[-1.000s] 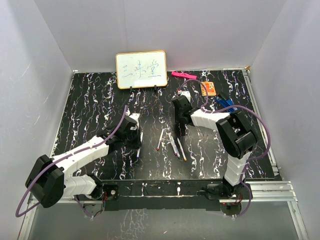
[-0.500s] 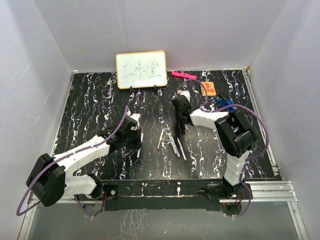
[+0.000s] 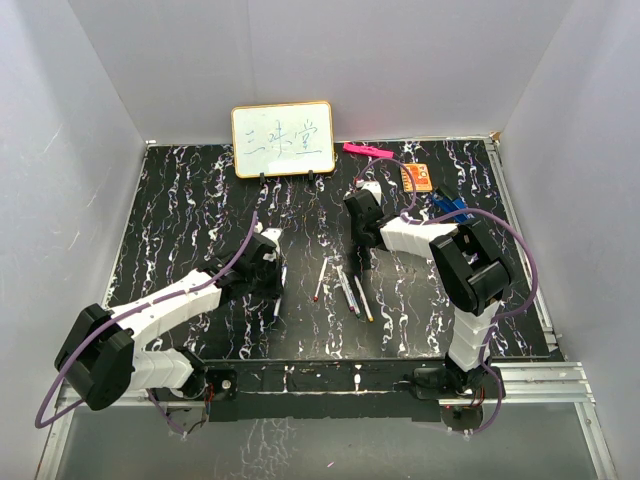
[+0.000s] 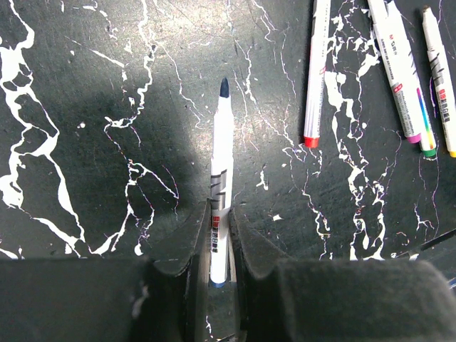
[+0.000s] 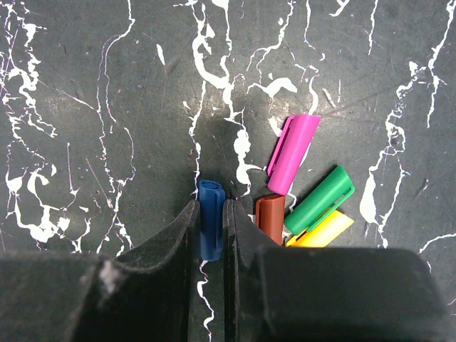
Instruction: Insert the pens into the pen caps
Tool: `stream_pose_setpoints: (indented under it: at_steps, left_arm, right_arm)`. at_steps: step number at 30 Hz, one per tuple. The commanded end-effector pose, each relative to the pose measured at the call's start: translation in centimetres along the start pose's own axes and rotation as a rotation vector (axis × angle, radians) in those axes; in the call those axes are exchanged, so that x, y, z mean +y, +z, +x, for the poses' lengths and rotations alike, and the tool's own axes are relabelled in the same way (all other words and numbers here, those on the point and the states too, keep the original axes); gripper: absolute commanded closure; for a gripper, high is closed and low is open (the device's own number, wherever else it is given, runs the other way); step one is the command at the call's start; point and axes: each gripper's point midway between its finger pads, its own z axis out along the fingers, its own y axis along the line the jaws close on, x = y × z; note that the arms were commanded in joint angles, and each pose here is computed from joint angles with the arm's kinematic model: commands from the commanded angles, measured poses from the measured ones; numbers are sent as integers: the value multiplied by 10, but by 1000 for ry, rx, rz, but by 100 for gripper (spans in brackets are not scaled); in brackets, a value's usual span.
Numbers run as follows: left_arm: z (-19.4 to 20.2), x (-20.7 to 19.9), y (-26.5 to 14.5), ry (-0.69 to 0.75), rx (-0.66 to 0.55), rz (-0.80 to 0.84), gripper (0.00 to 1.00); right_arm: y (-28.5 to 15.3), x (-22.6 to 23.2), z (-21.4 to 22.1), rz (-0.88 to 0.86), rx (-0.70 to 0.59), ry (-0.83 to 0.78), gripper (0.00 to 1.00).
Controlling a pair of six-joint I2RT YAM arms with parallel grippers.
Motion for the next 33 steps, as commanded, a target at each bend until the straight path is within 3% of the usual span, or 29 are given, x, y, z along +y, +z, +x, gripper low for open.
stream_pose_setpoints:
  at_steps: [1,11,14,24,33]
  left_arm:
    - [-16,-13,-10,19,-51,48,100]
    - [-34,-27,-5,27,-114,107,100]
    - [-34,-28,-2,26,-102,109,100]
    - [-32,-26,-3,30,-101,103,100]
    - [-29,-24,-1,29,-87,91,100]
  right_arm:
    - [1,5,5,-19,19,15,100]
    - [-40,20,-60,-109,-162,26,100]
    - [-39,14,-62,-76,-182,25,100]
    - [-9,0,-24,15,-60,-12,100]
    - [5,6,-11,-5,-20,-25,100]
